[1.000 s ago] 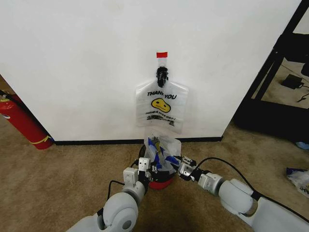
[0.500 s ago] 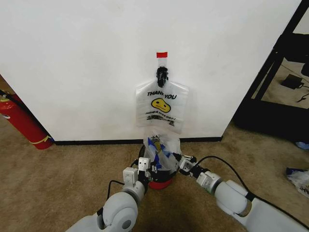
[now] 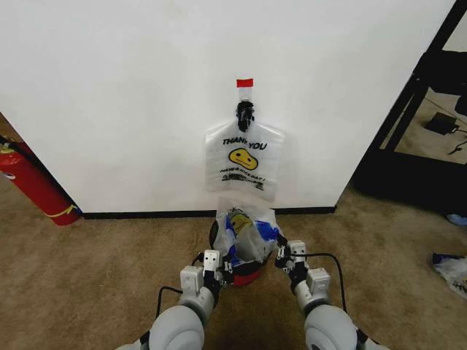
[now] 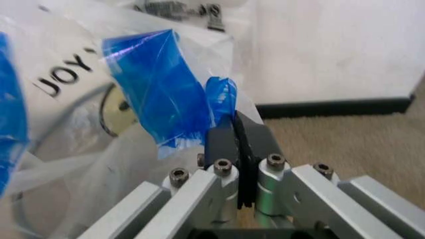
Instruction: Pick up the garbage bag from the wall and place it over the trash bin.
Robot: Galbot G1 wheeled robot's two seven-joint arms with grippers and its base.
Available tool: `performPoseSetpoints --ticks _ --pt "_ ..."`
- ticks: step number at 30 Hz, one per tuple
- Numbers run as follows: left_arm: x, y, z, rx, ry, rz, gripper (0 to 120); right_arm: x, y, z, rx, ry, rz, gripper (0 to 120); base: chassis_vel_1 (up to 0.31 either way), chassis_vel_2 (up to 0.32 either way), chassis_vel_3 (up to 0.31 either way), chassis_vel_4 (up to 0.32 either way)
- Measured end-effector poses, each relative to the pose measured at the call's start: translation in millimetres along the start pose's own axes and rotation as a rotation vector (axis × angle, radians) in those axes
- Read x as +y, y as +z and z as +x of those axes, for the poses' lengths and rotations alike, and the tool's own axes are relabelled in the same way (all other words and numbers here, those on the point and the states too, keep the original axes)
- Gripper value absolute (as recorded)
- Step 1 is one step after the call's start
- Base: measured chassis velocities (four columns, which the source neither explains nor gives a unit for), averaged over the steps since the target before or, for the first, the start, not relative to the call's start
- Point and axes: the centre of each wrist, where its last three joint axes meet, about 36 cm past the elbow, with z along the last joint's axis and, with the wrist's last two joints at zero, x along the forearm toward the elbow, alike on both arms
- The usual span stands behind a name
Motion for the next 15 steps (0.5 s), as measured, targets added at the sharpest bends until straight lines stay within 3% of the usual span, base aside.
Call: performPoseSetpoints --ticks 8,15 --pt "-3 8 16 0.026 -0.008 -0.005 0 -2 1 9 0.059 0.051 -0.002 0 0.0 0.0 0.0 0.0" --pt "-4 29 8 0.086 -0.022 -0.006 0 -3 11 -1 0.124 0.11 0.0 0 0.0 0.0 0.0 0.0"
